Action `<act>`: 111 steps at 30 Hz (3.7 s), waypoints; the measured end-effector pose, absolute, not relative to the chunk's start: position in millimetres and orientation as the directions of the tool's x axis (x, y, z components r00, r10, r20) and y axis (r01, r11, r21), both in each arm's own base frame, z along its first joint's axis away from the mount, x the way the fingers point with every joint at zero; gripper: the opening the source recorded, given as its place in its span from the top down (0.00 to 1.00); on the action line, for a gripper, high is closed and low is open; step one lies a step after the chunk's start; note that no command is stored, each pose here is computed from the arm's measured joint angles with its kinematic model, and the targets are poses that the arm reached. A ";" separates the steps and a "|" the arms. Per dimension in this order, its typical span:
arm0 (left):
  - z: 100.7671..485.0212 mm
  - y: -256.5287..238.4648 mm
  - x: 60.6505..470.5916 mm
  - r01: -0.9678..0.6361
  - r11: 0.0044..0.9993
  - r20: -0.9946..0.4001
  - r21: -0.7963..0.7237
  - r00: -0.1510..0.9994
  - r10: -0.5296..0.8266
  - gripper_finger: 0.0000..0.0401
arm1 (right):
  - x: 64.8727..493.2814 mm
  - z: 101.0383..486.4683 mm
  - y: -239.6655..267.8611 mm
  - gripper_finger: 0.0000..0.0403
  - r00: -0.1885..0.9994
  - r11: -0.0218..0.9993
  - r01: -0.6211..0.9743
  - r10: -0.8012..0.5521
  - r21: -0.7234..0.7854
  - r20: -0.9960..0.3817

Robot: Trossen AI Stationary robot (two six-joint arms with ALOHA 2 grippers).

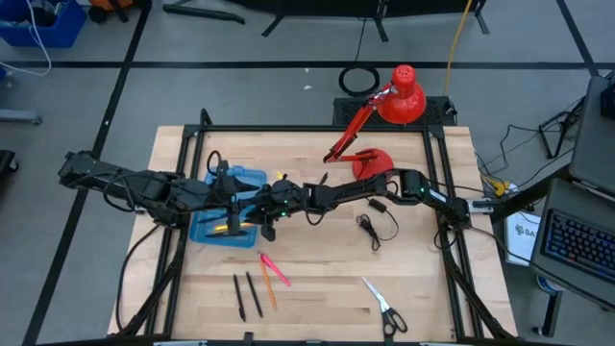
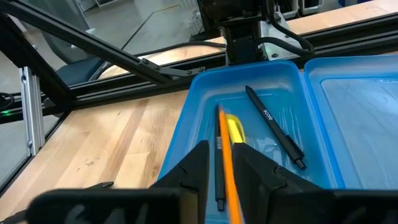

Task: Pick & place school supplies into a supply box
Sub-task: Put the yellow pencil into the blue supply box, then put the black pen into the blue supply box

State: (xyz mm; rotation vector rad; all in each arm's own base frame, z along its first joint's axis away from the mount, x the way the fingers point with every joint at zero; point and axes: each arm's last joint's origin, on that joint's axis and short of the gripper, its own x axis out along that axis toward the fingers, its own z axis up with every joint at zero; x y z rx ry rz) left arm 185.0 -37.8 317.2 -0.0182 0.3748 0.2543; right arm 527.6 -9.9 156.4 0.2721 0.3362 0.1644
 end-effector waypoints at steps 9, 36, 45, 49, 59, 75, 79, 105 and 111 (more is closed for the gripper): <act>315.6 -37.7 184.4 -0.249 0.968 -0.379 0.035 0.893 0.243 0.67 | 526.3 152.9 -9.7 0.75 0.928 0.959 -0.121 0.201 0.256 -0.313; 294.2 -32.1 172.6 -0.365 0.931 -0.579 -0.019 0.763 0.287 0.67 | 491.7 161.6 38.5 0.86 0.876 0.985 -0.168 0.162 0.027 -0.454; 284.7 -30.4 177.7 -0.405 0.912 -0.648 -0.061 0.711 0.273 0.67 | 453.9 159.3 34.2 0.88 0.892 1.000 0.004 -0.013 -0.022 -0.452; 268.3 -27.2 191.7 -0.433 0.901 -0.725 -0.023 0.628 0.283 0.67 | 436.2 160.4 32.1 0.88 0.909 0.999 0.036 -0.031 0.003 -0.416; 231.2 -8.4 225.6 -0.424 0.901 -0.830 0.092 0.467 0.304 0.67 | 412.8 173.6 31.5 0.88 0.950 0.999 0.038 -0.025 0.037 -0.310; 186.9 9.2 251.0 -0.395 0.916 -0.930 0.068 0.309 0.202 0.67 | 411.5 172.9 31.4 0.88 0.947 0.999 0.037 -0.025 0.030 -0.320; 185.5 9.1 251.0 -0.410 0.910 -0.933 0.065 0.299 0.202 0.67 | 411.5 172.8 31.4 0.88 0.947 0.999 0.037 -0.025 0.030 -0.322; 186.0 12.8 251.0 -0.426 0.902 -0.928 0.078 0.299 0.221 0.67 | 411.6 172.9 31.0 0.88 0.947 0.998 0.048 -0.038 0.026 -0.319; 191.0 10.6 256.2 -0.453 0.887 -0.888 0.087 0.368 0.275 0.67 | 409.5 167.7 27.0 0.88 0.918 0.986 0.168 -0.161 -0.013 -0.363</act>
